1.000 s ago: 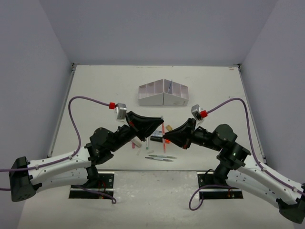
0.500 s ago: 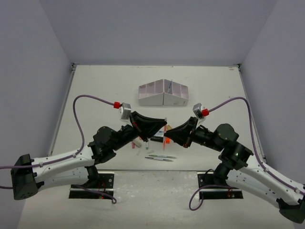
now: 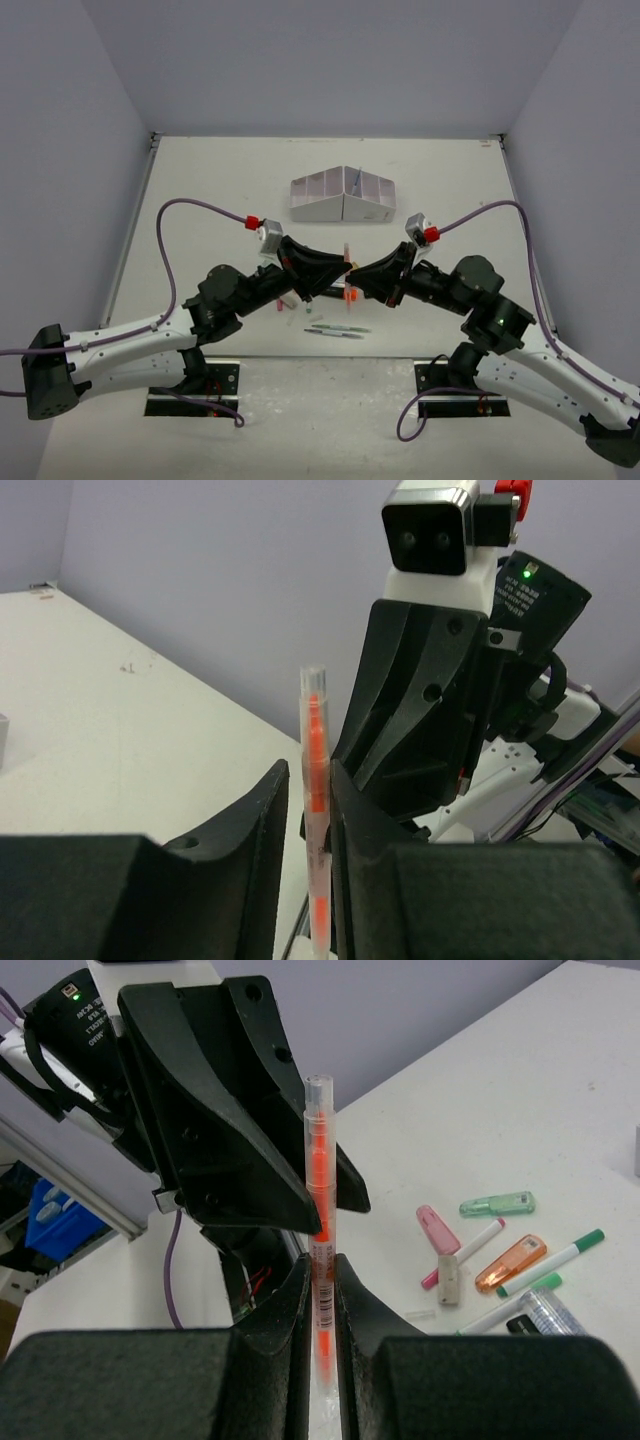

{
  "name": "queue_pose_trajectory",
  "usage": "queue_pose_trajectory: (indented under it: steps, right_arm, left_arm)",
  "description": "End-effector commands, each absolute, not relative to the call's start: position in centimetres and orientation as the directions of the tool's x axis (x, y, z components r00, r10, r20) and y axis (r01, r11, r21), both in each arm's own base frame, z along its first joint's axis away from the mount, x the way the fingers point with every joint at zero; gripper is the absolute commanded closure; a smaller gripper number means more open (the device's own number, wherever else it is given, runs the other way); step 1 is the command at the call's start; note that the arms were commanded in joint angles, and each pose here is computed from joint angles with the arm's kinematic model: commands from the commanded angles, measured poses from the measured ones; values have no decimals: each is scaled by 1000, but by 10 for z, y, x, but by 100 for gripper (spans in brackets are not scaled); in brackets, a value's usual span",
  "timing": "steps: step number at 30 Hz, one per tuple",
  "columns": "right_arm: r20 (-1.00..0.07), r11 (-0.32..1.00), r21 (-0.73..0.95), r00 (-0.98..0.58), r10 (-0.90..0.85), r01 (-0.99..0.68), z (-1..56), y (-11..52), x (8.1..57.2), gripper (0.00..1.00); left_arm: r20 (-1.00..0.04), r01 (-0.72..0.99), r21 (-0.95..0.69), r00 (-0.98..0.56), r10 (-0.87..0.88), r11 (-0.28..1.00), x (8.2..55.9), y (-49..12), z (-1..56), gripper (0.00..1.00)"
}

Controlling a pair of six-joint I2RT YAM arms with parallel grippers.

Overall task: Sort the stationery into containers
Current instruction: Close the pen cap on the pen.

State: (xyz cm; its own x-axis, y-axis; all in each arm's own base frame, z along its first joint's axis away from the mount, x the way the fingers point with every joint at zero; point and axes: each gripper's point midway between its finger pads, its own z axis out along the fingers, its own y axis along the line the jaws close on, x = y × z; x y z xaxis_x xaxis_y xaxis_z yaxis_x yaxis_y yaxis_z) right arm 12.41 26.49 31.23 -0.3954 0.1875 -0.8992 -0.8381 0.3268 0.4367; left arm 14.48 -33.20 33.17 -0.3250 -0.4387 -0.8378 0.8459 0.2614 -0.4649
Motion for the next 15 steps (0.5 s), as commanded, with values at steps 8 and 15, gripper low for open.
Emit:
queue_pose_trajectory:
  steps: [8, 15]
  right_arm:
    - [-914, 246, 389, -339, 222, -888, 341, 271, 116, 100]
    - [-913, 179, 397, -368, 176, -900, 327, 282, 108, 71]
  left_arm:
    - [-854, 866, -417, -270, -445, 274, 142, -322, 353, 100]
    - [-834, 914, -359, -223, -505, 189, 123, -310, 373, 100]
